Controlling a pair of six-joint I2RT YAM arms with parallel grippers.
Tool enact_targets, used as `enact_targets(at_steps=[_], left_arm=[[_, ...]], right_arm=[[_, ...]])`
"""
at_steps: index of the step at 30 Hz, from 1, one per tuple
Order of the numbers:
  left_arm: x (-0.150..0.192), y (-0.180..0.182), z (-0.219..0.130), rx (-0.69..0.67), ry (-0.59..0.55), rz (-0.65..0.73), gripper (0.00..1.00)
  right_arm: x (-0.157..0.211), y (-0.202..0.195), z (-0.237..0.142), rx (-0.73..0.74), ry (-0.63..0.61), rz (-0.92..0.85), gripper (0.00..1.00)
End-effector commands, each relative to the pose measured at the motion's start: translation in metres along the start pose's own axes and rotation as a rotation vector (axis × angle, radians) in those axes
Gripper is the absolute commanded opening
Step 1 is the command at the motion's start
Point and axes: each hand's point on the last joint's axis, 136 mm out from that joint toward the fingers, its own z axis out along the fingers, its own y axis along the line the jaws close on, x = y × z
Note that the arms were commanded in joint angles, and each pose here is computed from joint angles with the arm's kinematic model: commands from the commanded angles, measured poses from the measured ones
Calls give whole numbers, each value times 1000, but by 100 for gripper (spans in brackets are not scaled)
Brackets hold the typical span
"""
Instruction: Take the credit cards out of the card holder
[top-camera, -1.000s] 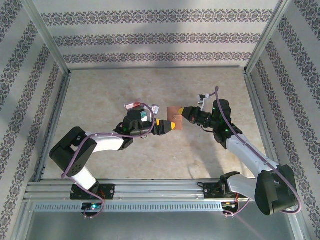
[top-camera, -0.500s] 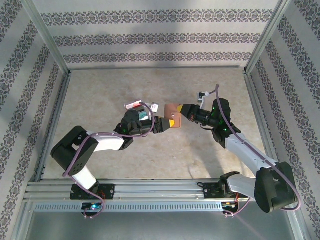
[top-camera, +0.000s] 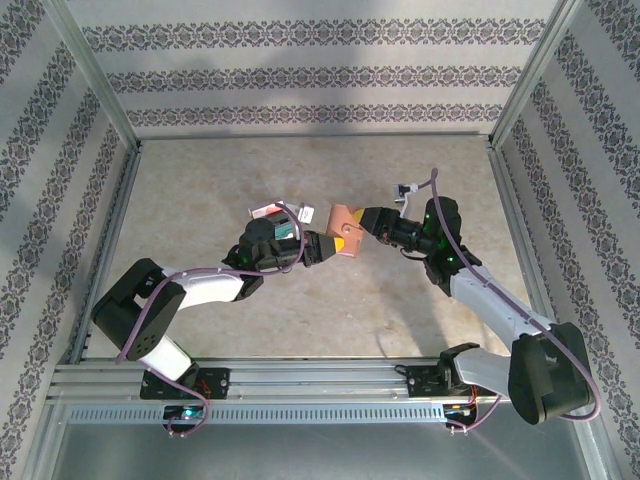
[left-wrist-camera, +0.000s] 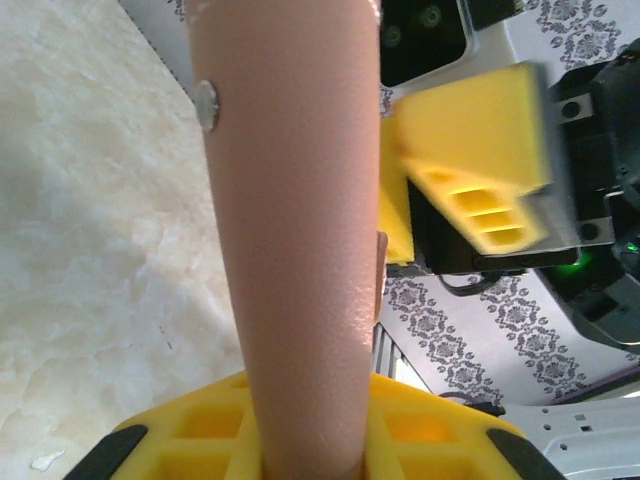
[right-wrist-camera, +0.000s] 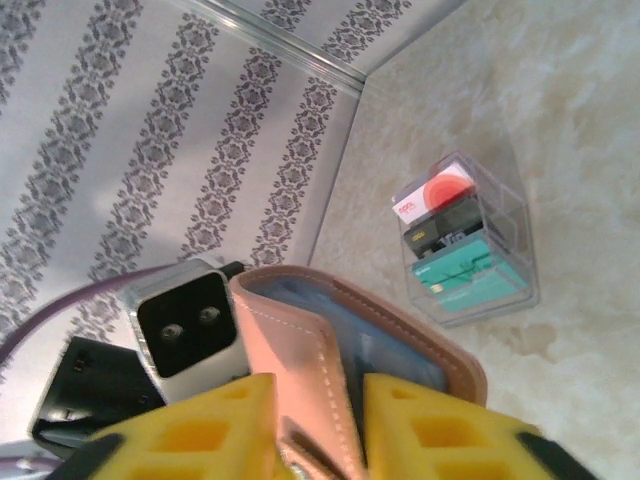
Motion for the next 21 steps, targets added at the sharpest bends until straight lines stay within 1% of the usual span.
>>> enact_targets(at_steps=[1, 4, 7, 9, 12, 15, 21], left_arm=[[-12, -21, -4, 44, -32, 79, 20], [-13, -22, -7, 35, -35, 91, 20], [-15, -24, -9, 28, -38, 100, 20], [-15, -26, -9, 27, -38, 103, 19], [-15, -26, -10, 29, -36, 101, 20], [-14, -27, -10, 29, -31, 100, 20], [-10, -24, -9, 21, -18, 94, 20]], right_arm=[[1, 0, -10, 30, -28, -37, 48], [1, -5, -18, 77, -55, -49, 57], [5, -12, -24, 117, -75, -45, 64], [9, -13, -25, 122, -74, -48, 72], [15, -10, -21, 115, -60, -66, 81], [19, -2, -14, 96, -42, -91, 84], [19, 16, 0, 67, -17, -139, 84]])
